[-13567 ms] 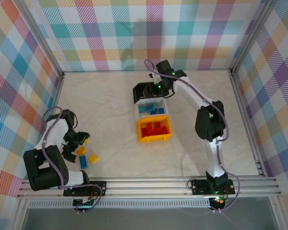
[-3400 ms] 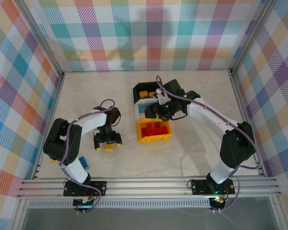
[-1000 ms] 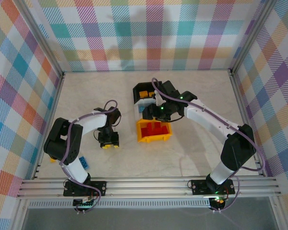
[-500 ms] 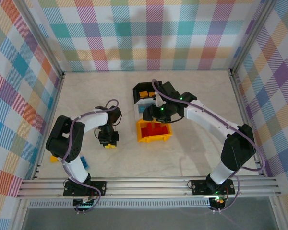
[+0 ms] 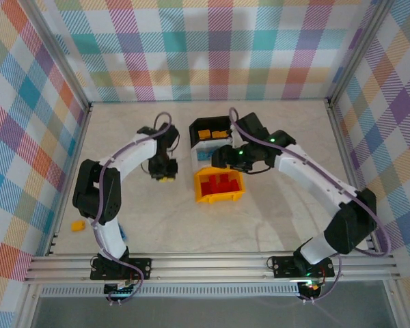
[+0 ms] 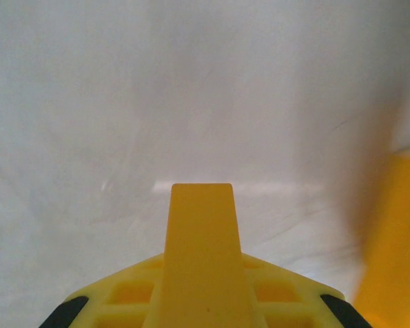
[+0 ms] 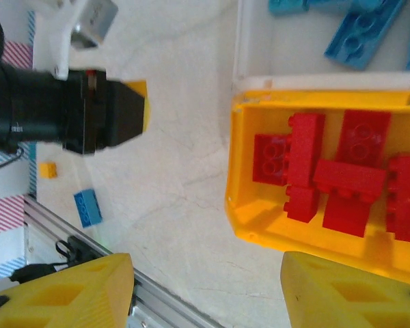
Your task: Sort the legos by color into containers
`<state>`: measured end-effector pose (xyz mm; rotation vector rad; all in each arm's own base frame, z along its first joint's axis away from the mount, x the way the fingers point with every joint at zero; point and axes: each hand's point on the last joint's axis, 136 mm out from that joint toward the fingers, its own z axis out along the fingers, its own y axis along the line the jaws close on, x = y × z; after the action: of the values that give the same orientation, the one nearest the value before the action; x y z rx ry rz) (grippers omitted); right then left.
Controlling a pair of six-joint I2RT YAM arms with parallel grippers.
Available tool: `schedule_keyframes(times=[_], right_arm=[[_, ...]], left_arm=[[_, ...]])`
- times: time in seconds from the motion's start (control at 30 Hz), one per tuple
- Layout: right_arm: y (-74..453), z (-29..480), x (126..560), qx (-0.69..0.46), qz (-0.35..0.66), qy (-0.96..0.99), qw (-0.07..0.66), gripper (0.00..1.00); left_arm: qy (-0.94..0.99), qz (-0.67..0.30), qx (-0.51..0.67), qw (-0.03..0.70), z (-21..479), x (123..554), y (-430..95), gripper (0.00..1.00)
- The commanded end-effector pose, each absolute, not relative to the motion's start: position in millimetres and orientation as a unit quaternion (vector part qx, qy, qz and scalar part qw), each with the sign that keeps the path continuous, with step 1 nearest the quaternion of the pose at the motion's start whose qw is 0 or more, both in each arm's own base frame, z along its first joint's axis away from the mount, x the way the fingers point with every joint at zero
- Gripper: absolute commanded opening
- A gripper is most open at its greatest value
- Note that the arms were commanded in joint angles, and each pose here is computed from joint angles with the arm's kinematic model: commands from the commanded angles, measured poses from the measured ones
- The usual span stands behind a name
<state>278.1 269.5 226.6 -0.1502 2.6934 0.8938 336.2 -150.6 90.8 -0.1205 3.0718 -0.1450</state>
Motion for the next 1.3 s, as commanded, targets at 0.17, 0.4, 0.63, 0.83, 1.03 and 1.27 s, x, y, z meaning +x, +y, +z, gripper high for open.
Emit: schedule_keyframes(times=[0.17, 0.4, 0.63, 0.83, 1.03, 1.27], right_arm=[[240, 242, 263, -0.029, 0.303, 0.937, 0.173, 0.60], [230, 244, 257, -0.015, 0.302, 0.935, 0.183, 0.60], [223, 238, 249, -0.010, 0.298, 0.937, 0.181, 0.60], [226, 238, 250, -0.019, 0.301, 0.936, 0.180, 0.60], [236, 238, 256, -0.032, 0.313, 0.933, 0.173, 0.61], [252, 238, 265, -0.053, 0.333, 0.926, 0.168, 0.61]], left_arm=[[0.987, -0.129, -0.073, 0.063, 110, 429, -208, 0.01], [0.971, -0.203, -0.088, 0.092, 110, 486, -260, 0.01], [0.962, -0.236, -0.102, 0.093, 99, 504, -278, 0.14], [0.962, -0.239, -0.095, 0.094, 101, 502, -282, 0.37], [0.962, -0.237, -0.083, 0.106, 122, 497, -279, 0.62], [0.985, -0.088, -0.085, 0.118, 156, 453, -209, 0.67]])
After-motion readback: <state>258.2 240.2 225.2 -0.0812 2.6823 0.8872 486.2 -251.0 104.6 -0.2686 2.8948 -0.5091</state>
